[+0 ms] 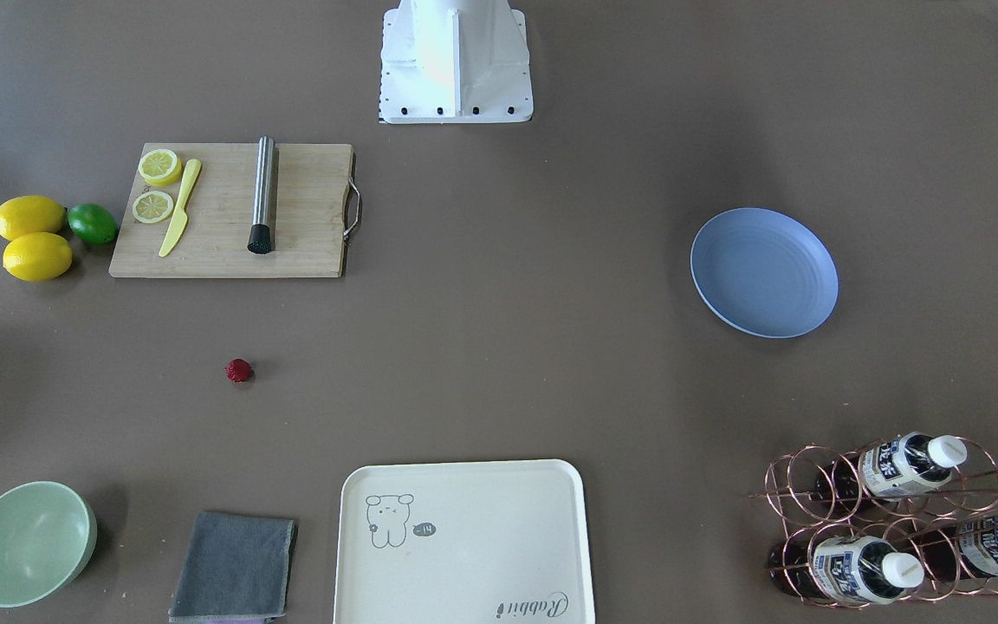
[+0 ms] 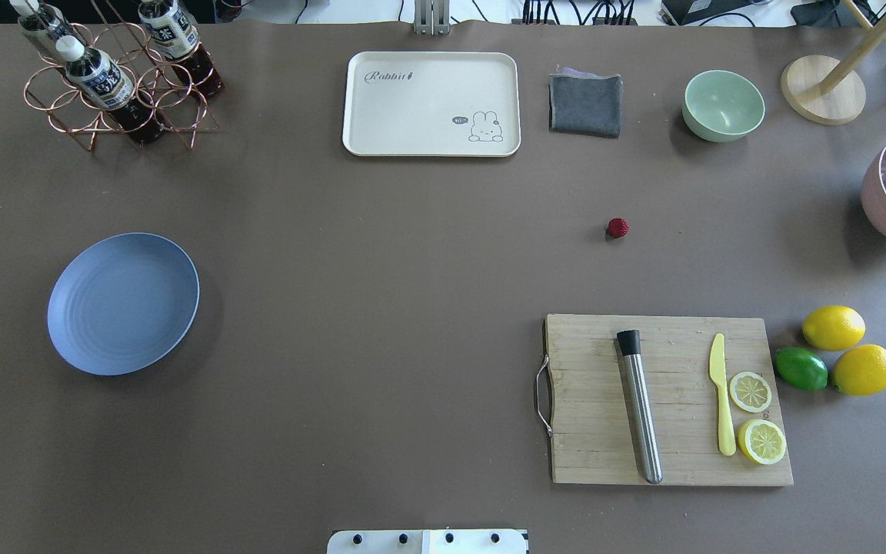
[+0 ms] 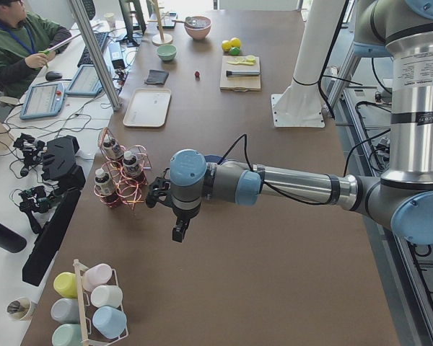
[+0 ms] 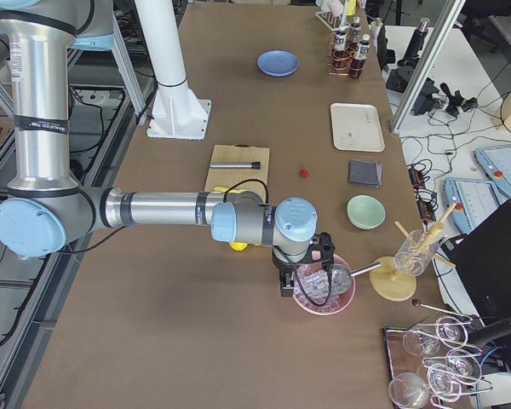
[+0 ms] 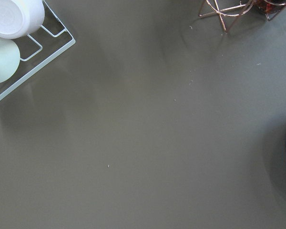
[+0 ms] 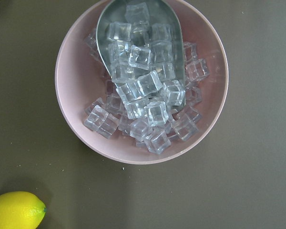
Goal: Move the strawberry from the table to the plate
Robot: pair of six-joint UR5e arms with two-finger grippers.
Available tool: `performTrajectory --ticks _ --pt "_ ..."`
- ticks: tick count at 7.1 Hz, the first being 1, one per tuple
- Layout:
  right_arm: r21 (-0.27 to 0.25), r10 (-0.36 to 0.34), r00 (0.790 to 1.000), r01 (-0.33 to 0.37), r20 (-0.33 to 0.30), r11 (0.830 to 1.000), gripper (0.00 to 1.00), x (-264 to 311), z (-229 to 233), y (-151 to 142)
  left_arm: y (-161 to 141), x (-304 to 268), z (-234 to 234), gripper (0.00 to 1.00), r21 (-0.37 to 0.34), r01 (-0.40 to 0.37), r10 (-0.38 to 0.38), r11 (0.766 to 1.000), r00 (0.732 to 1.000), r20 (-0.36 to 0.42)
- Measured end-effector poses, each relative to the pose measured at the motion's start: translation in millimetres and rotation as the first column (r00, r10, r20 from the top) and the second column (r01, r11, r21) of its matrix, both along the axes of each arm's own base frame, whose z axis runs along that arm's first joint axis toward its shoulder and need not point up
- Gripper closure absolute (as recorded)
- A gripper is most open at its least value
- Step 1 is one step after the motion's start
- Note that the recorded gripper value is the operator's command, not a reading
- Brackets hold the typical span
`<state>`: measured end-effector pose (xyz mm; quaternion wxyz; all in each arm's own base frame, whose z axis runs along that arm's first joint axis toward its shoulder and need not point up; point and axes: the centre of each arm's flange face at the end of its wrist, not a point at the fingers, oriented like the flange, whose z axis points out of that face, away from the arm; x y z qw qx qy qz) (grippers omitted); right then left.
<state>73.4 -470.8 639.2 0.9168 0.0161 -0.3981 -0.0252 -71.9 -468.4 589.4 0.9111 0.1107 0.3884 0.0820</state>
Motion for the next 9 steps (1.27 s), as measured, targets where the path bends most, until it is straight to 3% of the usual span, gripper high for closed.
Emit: performTrajectory --ticks 9 --pt "-0.002 -0.003 1.000 0.003 -0.010 1.000 0.00 0.5 2.9 5.4 0.1 0.0 8.9 0.02 -0.014 -0.001 0.001 1.000 1.000 0.002"
